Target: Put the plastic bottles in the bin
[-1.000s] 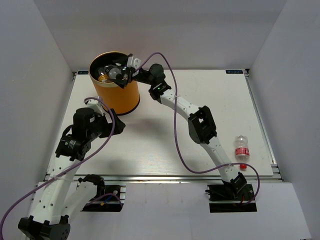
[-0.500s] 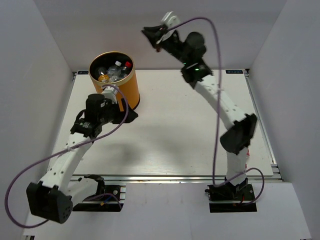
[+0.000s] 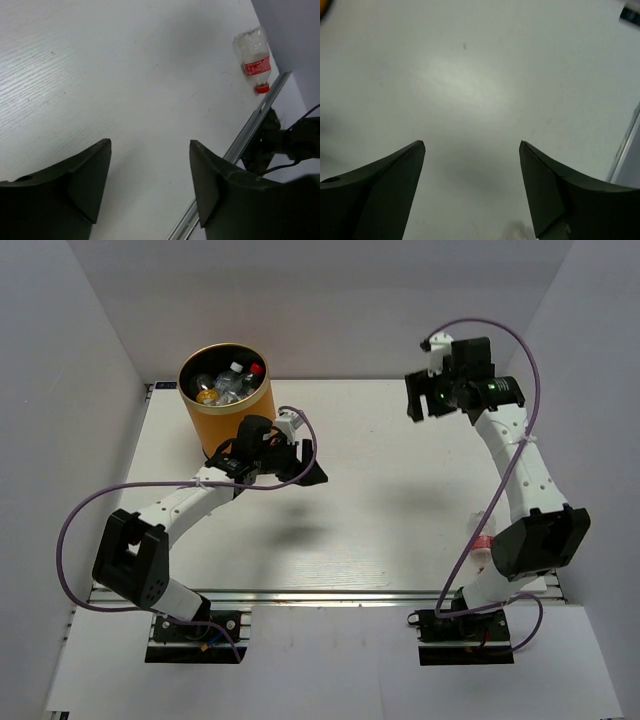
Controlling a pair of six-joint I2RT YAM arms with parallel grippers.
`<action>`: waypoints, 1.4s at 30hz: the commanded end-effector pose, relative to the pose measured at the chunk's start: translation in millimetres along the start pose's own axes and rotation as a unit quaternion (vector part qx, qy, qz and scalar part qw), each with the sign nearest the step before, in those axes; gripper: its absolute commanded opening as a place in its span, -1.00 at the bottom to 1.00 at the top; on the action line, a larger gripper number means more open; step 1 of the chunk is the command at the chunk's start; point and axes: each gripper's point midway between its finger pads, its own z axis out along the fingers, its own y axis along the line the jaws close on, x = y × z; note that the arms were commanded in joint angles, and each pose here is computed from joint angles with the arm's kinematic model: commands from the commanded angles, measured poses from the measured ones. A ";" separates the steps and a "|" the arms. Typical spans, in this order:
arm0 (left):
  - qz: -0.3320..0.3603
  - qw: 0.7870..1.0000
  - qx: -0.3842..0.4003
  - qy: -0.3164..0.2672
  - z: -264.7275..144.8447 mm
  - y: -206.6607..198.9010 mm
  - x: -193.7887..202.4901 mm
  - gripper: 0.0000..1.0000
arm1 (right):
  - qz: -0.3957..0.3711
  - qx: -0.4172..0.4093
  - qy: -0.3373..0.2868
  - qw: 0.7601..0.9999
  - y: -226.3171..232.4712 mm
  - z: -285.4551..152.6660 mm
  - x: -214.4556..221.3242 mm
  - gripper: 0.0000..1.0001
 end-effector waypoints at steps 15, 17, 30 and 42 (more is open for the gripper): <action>0.029 0.999 0.035 -0.012 4.9 -3.3 23.9 0.69 | 0.022 0.019 0.402 0.915 -20.1 -120.5 259.4 0.80; 0.020 0.999 0.037 -0.003 6.7 -1.6 30.5 0.69 | 0.019 0.022 0.411 0.911 -22.1 -114.8 271.7 0.80; 0.029 0.999 0.029 0.023 8.7 7.8 37.9 0.71 | 0.033 0.083 0.465 0.881 -55.0 -99.9 344.1 0.80; 0.032 0.999 -0.003 0.014 -0.6 7.0 27.6 0.74 | 0.050 0.073 0.462 0.882 -74.1 -67.8 384.6 0.80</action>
